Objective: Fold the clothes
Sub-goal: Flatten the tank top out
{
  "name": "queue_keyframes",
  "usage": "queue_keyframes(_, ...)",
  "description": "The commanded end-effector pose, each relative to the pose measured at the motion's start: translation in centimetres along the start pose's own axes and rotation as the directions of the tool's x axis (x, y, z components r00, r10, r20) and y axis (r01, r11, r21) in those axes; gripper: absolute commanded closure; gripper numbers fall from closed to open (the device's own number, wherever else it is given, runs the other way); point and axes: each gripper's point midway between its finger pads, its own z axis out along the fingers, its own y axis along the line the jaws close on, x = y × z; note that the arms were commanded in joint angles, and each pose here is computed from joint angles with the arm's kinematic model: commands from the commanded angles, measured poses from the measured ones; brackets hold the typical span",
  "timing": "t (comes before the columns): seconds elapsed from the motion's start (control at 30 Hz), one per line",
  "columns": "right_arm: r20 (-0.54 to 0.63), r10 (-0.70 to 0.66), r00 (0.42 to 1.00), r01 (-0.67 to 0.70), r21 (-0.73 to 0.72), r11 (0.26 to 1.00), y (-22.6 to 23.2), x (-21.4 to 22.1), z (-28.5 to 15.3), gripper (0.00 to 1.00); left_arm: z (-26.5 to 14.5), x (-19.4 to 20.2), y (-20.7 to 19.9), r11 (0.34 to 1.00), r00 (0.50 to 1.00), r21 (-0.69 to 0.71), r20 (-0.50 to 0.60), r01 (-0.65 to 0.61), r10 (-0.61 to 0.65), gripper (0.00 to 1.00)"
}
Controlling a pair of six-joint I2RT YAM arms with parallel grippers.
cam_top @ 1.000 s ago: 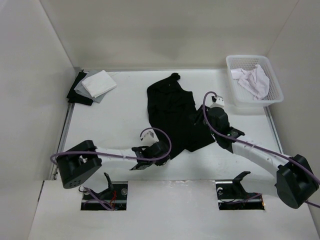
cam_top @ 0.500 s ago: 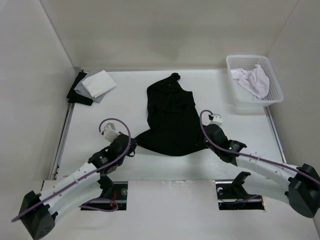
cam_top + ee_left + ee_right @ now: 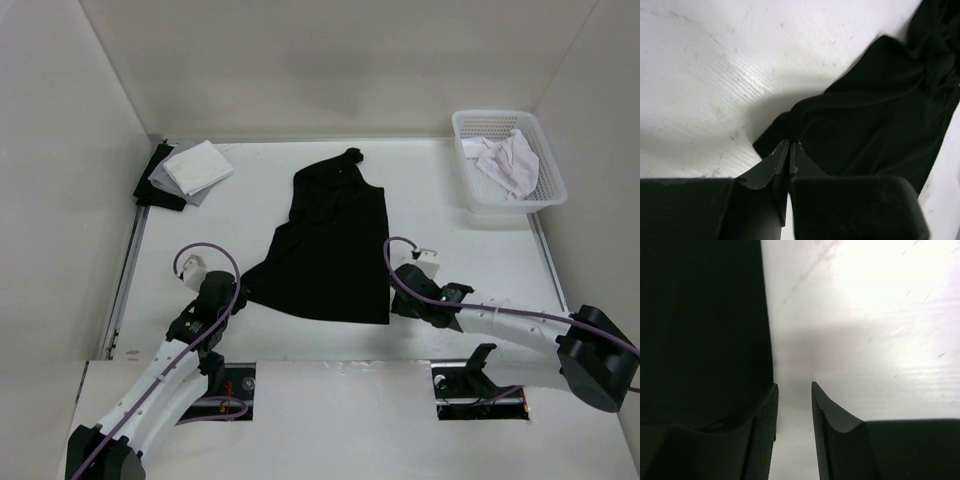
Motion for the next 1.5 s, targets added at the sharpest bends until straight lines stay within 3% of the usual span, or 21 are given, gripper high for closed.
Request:
queue_keyframes(0.0,-0.031,0.049,0.998,-0.05,-0.026,0.998,1.6,1.0,-0.7,0.63,0.0,0.6,-1.3,0.997,0.999,0.078,-0.024,-0.018,0.02,0.98)
queue_keyframes(0.23,-0.092,0.062,0.994,-0.066,-0.049,0.997,2.2,3.7,-1.1,0.61,0.1,0.9,-1.4,0.995,0.999,0.094,-0.029,-0.022,0.025,0.98)
queue_keyframes(0.47,-0.111,0.084,0.99,-0.089,-0.038,0.995,1.6,4.5,-1.2,0.71,0.1,1.1,-1.7,0.993,0.999,0.113,-0.036,-0.012,0.017,0.98)
queue_keyframes(0.7,-0.146,0.087,0.985,-0.093,-0.037,0.995,1.5,5.7,-1.2,0.73,0.0,0.9,-2.0,0.993,0.999,0.118,-0.034,-0.022,0.027,0.98)
queue_keyframes(0.9,-0.151,0.099,0.984,-0.106,-0.042,0.993,1.3,6.0,-1.3,0.8,0.0,0.8,-2.3,0.992,0.999,0.126,-0.032,-0.02,0.024,0.98)
queue_keyframes(1.0,-0.132,0.107,0.985,-0.114,-0.042,0.993,1.2,5.7,-1.3,0.91,-0.2,0.7,-2.6,0.99,0.999,0.137,-0.03,-0.019,0.023,0.98)
queue_keyframes(1.13,-0.014,0.137,0.991,-0.137,-0.13,0.982,3.0,2.3,-3.1,0.98,-1.0,-0.8,-4.7,0.983,1.0,0.183,0.002,-0.026,0.026,0.99)
queue_keyframes(1.27,0.212,0.106,0.972,-0.052,-0.246,0.968,5.2,-5.2,-9.1,1.0,-5.4,-5.8,-10.6,0.941,0.992,0.329,0.117,-0.079,0.042,1.0)
queue_keyframes(1.4,0.477,0.124,0.87,0.038,-0.316,0.948,5.8,-15.2,-19.8,1.0,-15.1,-14.1,-17.6,0.852,0.954,0.512,0.295,-0.107,-0.057,1.0)
queue_keyframes(1.47,0.601,0.168,0.782,0.067,-0.35,0.934,5.6,-20.5,-26.6,1.0,-20.5,-18.2,-20.3,0.79,0.919,0.604,0.363,-0.106,-0.154,1.0)
